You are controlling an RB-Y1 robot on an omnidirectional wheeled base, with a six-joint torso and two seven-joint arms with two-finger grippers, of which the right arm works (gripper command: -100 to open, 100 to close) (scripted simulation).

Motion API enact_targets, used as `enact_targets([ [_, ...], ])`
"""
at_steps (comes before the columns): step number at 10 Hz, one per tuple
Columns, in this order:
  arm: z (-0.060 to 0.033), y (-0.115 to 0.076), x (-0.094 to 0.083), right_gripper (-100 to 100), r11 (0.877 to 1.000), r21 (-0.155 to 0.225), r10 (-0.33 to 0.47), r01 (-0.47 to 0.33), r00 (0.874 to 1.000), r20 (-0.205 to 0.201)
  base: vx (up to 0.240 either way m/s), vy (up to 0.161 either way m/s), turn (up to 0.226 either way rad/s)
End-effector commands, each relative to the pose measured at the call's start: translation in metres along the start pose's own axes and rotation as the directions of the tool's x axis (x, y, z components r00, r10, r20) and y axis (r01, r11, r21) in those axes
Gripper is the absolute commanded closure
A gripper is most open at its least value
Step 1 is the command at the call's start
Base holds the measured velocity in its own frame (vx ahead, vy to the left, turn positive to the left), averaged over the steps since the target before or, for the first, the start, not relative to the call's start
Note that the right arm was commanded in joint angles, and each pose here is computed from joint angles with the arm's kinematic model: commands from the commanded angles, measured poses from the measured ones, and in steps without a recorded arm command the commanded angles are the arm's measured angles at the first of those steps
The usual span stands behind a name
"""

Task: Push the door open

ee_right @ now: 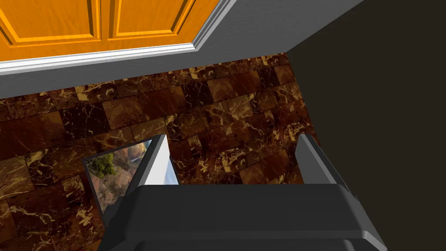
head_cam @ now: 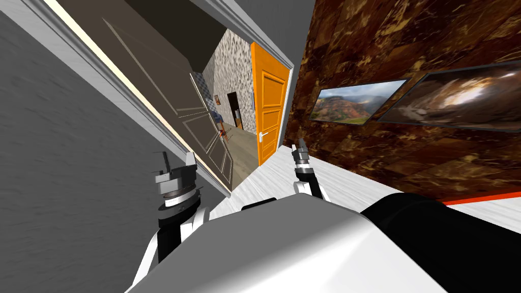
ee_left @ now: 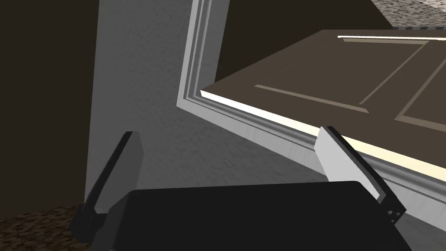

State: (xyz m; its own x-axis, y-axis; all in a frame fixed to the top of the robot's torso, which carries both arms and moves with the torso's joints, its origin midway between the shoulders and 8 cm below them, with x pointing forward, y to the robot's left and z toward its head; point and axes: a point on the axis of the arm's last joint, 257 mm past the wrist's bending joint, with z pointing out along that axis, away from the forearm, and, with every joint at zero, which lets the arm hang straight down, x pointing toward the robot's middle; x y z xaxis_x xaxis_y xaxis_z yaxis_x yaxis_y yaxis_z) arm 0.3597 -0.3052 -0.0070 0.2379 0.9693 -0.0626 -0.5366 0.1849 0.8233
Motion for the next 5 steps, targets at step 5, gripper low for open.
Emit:
enact_targets([
  [5, 0.0047, -0.034, 0.019, -100, 0.999, 0.038, 0.037, -0.036, 0.998, -0.041, 0.065, -0.09, 0.041],
])
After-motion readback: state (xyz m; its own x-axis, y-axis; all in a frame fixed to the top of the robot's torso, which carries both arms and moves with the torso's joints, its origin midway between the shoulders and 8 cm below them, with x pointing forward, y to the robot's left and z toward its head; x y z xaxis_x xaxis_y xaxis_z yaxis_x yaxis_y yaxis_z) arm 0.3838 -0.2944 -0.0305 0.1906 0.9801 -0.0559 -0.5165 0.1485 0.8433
